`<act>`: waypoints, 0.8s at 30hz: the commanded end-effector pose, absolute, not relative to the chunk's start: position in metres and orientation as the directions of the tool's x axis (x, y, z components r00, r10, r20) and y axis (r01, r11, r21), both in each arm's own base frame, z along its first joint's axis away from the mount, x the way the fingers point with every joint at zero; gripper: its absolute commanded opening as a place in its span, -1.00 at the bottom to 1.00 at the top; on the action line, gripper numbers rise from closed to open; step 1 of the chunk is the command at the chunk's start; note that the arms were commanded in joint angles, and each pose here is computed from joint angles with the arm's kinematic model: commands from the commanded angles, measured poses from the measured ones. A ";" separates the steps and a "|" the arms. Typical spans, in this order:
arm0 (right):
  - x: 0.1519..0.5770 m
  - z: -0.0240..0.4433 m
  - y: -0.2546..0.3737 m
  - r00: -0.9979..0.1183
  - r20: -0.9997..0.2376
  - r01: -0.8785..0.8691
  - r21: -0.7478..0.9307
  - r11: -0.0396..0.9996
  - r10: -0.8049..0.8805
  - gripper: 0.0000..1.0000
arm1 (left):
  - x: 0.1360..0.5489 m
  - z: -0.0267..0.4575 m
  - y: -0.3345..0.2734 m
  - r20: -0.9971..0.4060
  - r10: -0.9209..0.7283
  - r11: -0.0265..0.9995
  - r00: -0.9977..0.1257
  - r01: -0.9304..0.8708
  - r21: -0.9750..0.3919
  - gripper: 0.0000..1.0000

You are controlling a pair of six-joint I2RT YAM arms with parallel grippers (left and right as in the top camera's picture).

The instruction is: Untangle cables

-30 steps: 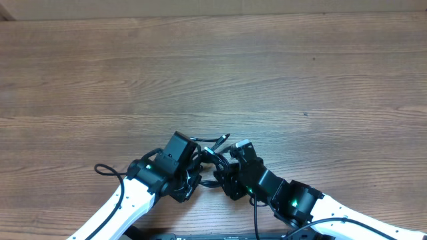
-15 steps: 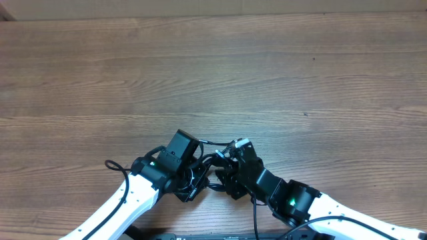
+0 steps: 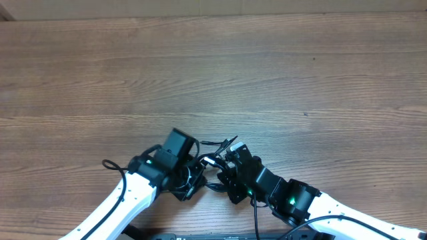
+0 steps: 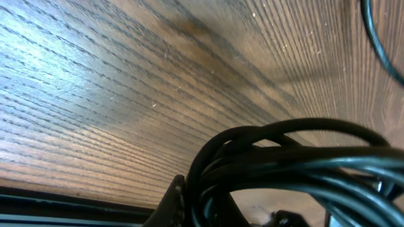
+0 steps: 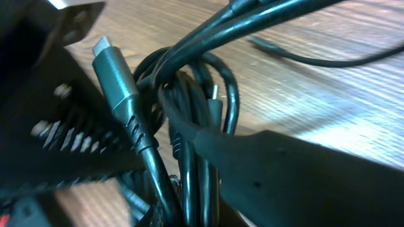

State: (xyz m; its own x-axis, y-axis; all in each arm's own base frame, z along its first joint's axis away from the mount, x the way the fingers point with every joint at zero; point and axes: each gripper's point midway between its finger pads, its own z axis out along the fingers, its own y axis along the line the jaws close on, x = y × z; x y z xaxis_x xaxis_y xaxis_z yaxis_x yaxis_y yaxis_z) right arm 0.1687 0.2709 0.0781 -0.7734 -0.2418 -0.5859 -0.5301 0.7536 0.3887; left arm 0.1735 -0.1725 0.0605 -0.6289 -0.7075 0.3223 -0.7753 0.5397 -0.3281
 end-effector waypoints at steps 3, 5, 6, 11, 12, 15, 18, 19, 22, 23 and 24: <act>0.116 0.081 0.286 -0.777 -0.489 -0.626 0.532 0.570 -0.397 -0.92 | 0.211 0.064 -0.140 0.227 -0.794 0.466 -0.565 -0.804 -0.369 -0.92; 0.103 0.086 0.289 -0.765 -0.476 -0.644 0.570 0.510 -0.435 -0.92 | 0.215 0.064 -0.134 0.225 -0.810 0.444 -0.542 -0.817 -0.369 -0.92; 0.097 0.087 0.289 -0.761 -0.467 -0.648 0.585 0.488 -0.450 -0.92 | 0.217 0.064 -0.130 0.219 -0.819 0.434 -0.530 -0.822 -0.368 -0.91; 0.076 0.092 0.290 -0.759 -0.417 -0.633 0.653 0.417 -0.499 -0.92 | 0.224 0.063 -0.118 0.201 -0.847 0.401 -0.493 -0.839 -0.368 -0.86; 0.073 0.094 0.291 -0.757 -0.415 -0.631 0.665 0.399 -0.505 -0.92 | 0.224 0.064 -0.119 0.207 -0.845 0.399 -0.494 -0.839 -0.371 -0.82; 0.069 0.100 0.294 -0.750 -0.420 -0.631 0.686 0.362 -0.511 -0.92 | 0.233 0.073 -0.135 0.191 -0.746 0.500 -0.638 -0.726 -0.473 -0.53; 0.071 0.103 0.297 -0.745 -0.439 -0.640 0.684 0.350 -0.503 -0.92 | 0.253 0.100 -0.166 -0.027 -0.442 0.672 -0.896 -0.312 -0.672 -0.60; 0.072 0.105 0.299 -0.742 -0.449 -0.644 0.684 0.343 -0.498 -0.92 | 0.254 0.110 -0.176 -0.111 -0.325 0.684 -0.939 -0.152 -0.713 -0.79; 0.072 0.107 0.300 -0.738 -0.459 -0.648 0.686 0.332 -0.494 -0.92 | 0.251 0.120 -0.188 -0.247 -0.153 0.680 -0.957 0.080 -0.729 -0.91; 0.071 0.108 0.301 -0.738 -0.456 -0.646 0.691 0.324 -0.498 -0.92 | 0.251 0.120 -0.188 -0.269 -0.131 0.686 -0.954 0.108 -0.719 -0.91; 0.069 0.109 0.301 -0.737 -0.453 -0.644 0.697 0.315 -0.502 -0.92 | 0.250 0.120 -0.188 -0.284 -0.115 0.689 -0.952 0.129 -0.713 -0.91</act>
